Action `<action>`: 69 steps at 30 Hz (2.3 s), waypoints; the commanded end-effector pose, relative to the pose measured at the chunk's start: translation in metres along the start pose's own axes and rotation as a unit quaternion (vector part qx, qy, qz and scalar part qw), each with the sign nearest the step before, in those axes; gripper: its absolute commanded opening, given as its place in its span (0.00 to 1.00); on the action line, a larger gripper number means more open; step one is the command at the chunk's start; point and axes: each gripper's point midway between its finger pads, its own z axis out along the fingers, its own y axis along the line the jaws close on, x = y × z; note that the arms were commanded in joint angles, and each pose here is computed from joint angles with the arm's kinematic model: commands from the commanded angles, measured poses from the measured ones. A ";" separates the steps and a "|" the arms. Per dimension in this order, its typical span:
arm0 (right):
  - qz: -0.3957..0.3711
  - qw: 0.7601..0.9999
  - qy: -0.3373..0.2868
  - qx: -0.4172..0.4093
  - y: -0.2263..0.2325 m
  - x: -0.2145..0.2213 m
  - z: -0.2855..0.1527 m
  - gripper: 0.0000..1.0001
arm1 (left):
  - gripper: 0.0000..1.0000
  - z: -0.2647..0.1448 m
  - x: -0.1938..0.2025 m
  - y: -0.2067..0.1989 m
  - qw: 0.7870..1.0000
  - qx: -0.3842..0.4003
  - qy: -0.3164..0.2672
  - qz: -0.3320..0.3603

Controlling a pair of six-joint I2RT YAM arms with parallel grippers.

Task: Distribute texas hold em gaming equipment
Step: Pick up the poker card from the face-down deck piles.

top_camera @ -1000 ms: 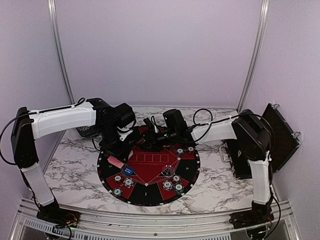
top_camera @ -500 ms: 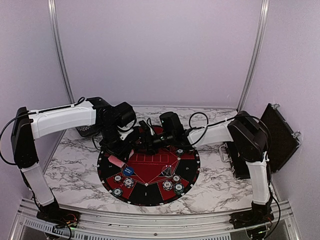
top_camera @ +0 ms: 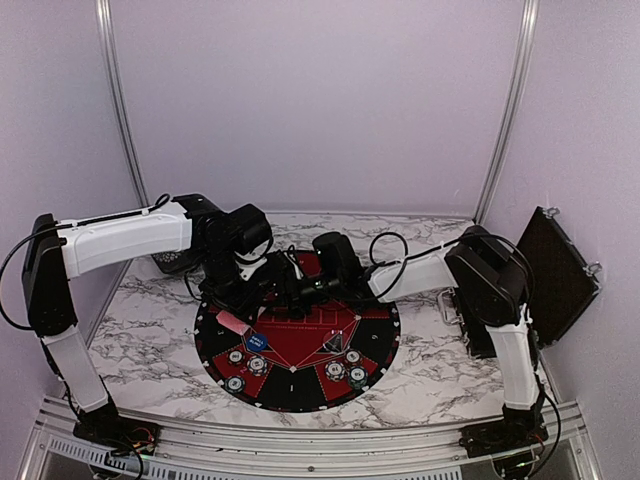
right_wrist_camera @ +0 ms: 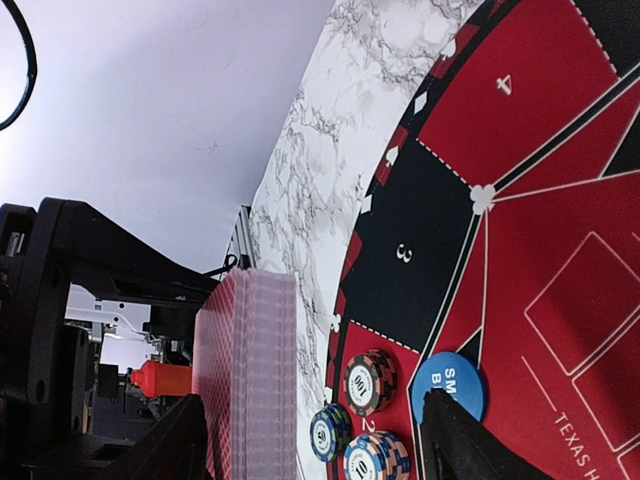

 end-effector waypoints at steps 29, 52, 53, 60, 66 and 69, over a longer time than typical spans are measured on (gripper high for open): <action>-0.011 1.000 -0.020 0.014 -0.002 -0.016 0.000 0.62 | 0.53 -0.026 -0.003 0.000 1.000 0.003 -0.030 0.006; -0.020 0.999 -0.037 0.011 0.010 -0.023 -0.016 0.61 | 0.53 -0.025 -0.002 -0.001 1.000 0.004 -0.028 0.006; -0.021 0.999 -0.037 0.010 0.011 -0.023 -0.016 0.61 | 0.53 -0.025 -0.002 -0.001 1.000 0.004 -0.028 0.007; -0.029 0.999 -0.034 -0.018 0.028 -0.022 -0.016 0.62 | 0.53 -0.025 -0.001 -0.001 1.000 0.005 -0.028 0.007; -0.037 0.999 -0.021 -0.034 0.041 -0.016 -0.005 0.66 | 0.53 -0.025 -0.002 -0.002 1.000 0.006 -0.029 0.008; -0.033 0.999 -0.016 -0.039 0.040 -0.013 0.001 0.67 | 0.53 -0.025 -0.002 -0.002 1.000 0.006 -0.028 0.008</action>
